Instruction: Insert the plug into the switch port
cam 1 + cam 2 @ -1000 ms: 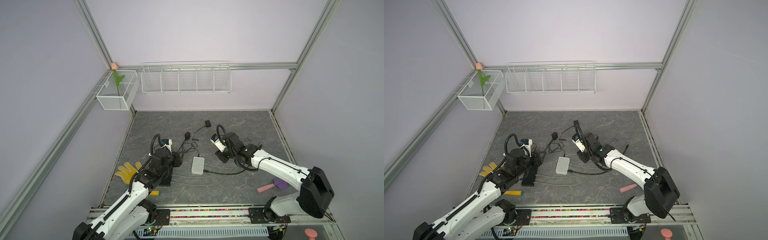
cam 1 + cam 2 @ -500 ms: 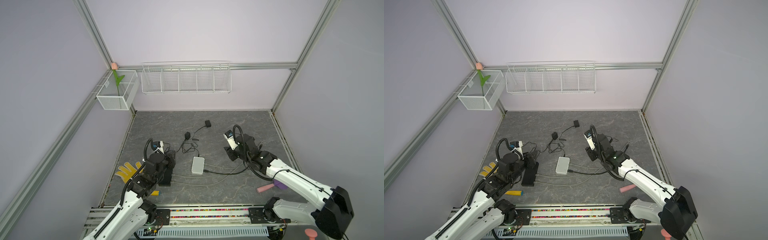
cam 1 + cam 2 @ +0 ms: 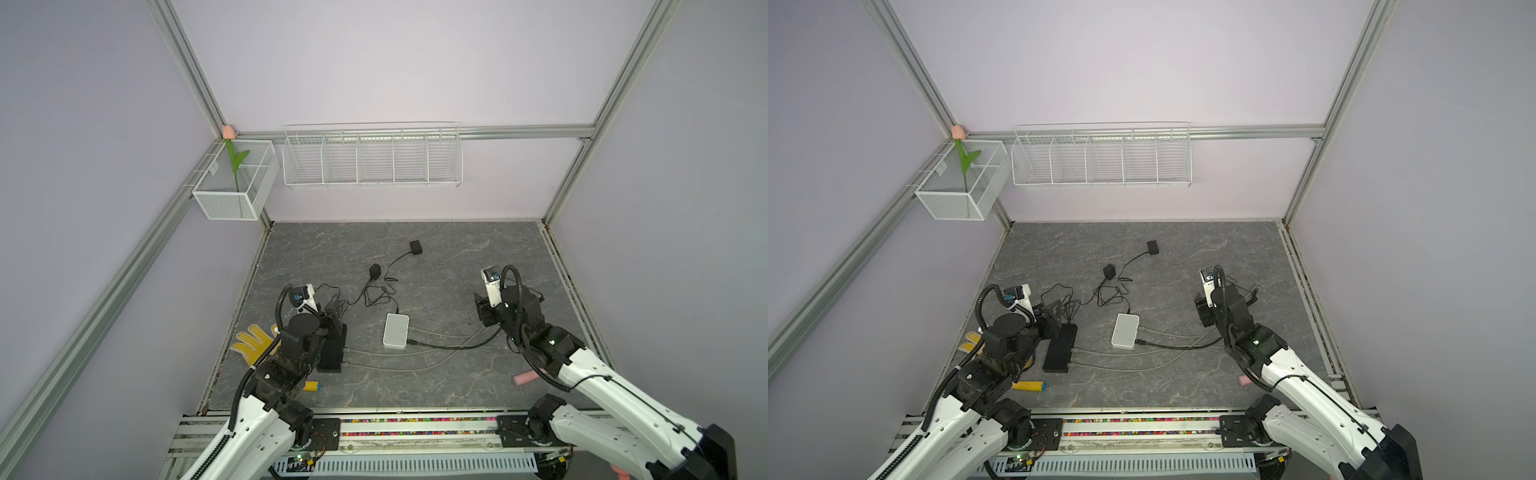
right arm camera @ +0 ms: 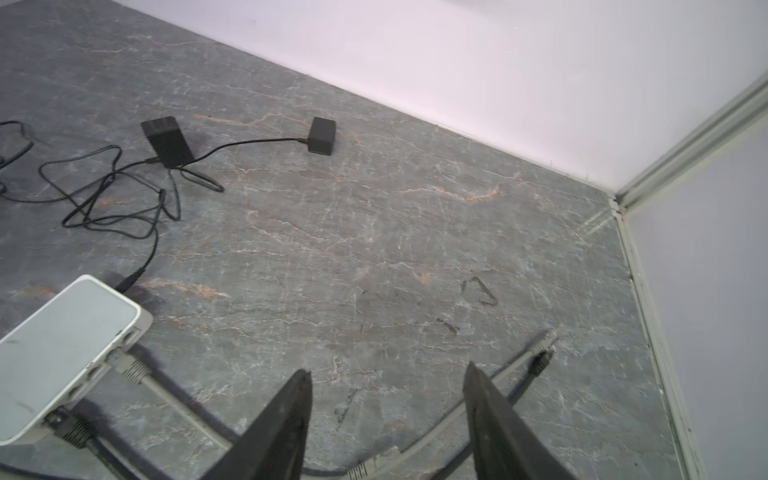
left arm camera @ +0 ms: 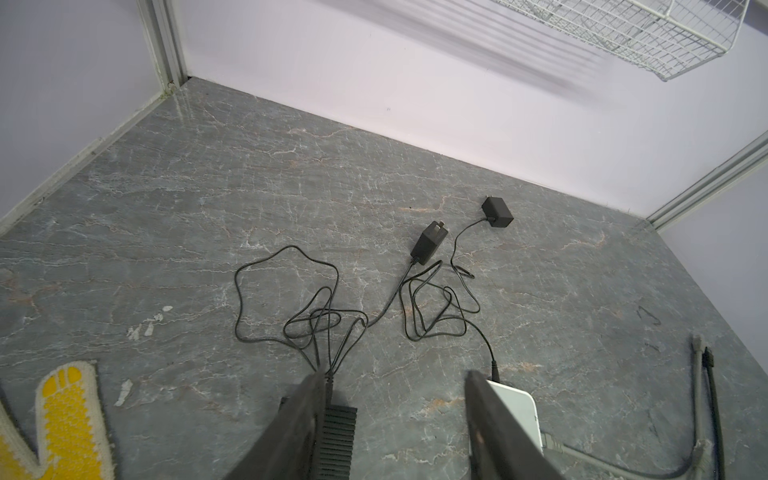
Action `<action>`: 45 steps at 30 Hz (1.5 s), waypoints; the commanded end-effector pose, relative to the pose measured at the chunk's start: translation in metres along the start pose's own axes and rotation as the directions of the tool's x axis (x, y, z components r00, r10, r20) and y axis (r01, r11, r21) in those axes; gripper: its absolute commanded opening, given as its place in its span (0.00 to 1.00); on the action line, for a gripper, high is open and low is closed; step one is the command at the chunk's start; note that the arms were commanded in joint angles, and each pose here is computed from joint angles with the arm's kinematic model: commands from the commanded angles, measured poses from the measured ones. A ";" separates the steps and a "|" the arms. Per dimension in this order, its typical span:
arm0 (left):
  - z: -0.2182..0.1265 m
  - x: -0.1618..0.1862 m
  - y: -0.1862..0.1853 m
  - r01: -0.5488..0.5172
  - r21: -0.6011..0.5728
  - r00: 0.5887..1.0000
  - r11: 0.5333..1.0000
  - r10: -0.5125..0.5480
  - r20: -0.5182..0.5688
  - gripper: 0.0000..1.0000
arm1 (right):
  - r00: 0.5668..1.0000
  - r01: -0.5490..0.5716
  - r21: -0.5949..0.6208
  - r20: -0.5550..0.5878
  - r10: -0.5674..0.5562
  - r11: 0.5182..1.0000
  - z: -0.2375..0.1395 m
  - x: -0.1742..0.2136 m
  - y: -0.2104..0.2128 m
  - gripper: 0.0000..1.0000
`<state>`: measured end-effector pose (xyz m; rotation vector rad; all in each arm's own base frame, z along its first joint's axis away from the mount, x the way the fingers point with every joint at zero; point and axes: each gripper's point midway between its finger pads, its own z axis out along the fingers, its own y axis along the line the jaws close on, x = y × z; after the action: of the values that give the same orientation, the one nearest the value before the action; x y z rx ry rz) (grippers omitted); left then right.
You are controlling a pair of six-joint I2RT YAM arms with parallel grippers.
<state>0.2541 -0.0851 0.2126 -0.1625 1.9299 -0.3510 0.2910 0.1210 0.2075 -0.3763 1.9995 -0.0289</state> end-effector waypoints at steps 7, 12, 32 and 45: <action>-0.010 0.006 0.034 -0.049 -0.132 0.997 0.990 0.056 0.049 0.54 | 0.993 -0.113 0.249 0.054 0.103 0.962 -0.019 0.027 -0.053 0.62; -0.015 0.004 0.046 -0.034 -0.179 0.995 0.983 0.051 0.091 0.54 | 0.989 -0.147 0.333 0.073 0.130 0.931 -0.030 0.043 -0.071 0.62; -0.015 -0.001 0.072 -0.052 -0.326 0.979 0.944 0.112 0.170 0.56 | 0.971 -0.238 0.489 0.126 0.202 0.839 -0.056 0.088 -0.104 0.64; -0.016 -0.012 0.084 -0.116 -0.442 0.963 0.889 0.210 0.169 0.56 | 0.976 -0.217 0.529 0.091 0.199 0.820 -0.056 0.097 -0.108 0.74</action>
<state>0.2493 -0.0094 0.1969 -0.2965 1.7910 0.1354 0.2313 -0.0115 0.1722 0.1832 1.8882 -0.4066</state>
